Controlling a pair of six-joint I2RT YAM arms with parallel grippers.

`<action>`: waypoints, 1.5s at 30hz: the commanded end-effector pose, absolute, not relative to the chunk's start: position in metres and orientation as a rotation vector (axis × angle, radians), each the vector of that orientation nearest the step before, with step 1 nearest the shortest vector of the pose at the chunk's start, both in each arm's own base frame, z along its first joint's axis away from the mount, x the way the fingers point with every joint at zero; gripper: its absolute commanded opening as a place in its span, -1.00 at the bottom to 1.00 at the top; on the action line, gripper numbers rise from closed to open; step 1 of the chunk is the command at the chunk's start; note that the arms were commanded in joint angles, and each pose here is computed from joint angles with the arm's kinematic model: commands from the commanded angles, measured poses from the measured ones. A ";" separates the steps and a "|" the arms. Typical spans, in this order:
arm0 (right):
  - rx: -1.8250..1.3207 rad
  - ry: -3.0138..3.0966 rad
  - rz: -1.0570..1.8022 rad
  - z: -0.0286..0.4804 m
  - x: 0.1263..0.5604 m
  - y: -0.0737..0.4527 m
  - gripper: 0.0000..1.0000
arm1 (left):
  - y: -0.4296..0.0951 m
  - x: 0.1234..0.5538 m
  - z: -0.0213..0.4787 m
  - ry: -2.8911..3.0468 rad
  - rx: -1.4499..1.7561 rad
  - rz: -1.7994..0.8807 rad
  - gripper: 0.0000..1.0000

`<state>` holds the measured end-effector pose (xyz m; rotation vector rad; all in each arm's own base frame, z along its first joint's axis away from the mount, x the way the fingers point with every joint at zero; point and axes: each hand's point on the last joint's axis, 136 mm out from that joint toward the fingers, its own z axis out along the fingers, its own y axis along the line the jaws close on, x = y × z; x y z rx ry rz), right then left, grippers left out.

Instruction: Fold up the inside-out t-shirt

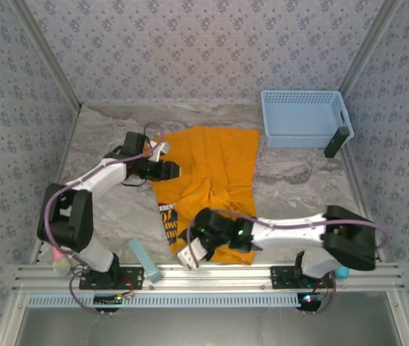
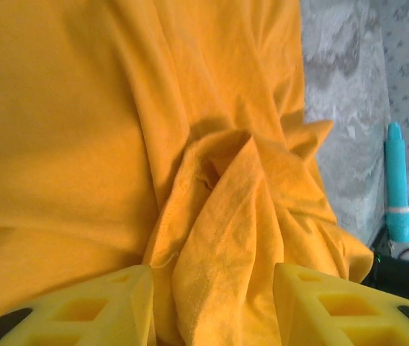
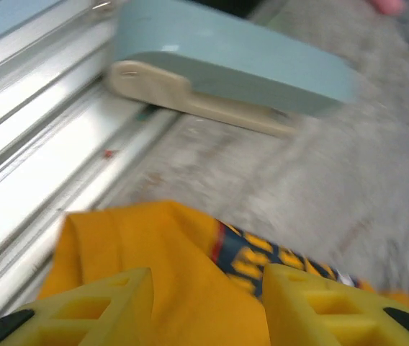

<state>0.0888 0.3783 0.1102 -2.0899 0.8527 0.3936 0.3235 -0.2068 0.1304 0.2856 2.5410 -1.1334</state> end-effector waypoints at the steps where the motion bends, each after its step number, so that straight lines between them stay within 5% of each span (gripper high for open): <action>1: -1.850 1.159 0.659 0.148 0.100 0.359 -0.05 | -0.191 0.331 0.174 2.385 0.317 -1.033 -0.04; 9: -0.707 2.226 0.564 0.168 0.227 0.240 0.21 | -0.277 0.256 0.193 2.137 0.925 -0.993 -0.07; 17: 0.322 2.813 0.733 0.094 0.205 0.130 0.21 | -0.358 0.133 0.159 1.585 1.699 -0.911 0.11; 28: 0.575 2.724 0.707 0.091 0.239 0.077 0.25 | -0.442 0.075 0.104 1.409 2.116 -0.837 0.24; 39: 0.677 2.612 0.729 0.093 0.259 0.053 0.25 | -0.450 0.047 0.048 1.104 2.483 -0.811 0.20; 42: 0.698 2.603 0.730 0.088 0.259 0.050 0.25 | -0.451 0.048 0.033 1.088 2.538 -0.804 0.12; 45: 0.697 2.589 0.747 0.088 0.258 0.049 0.17 | -0.458 0.049 0.032 1.077 2.536 -0.826 -0.37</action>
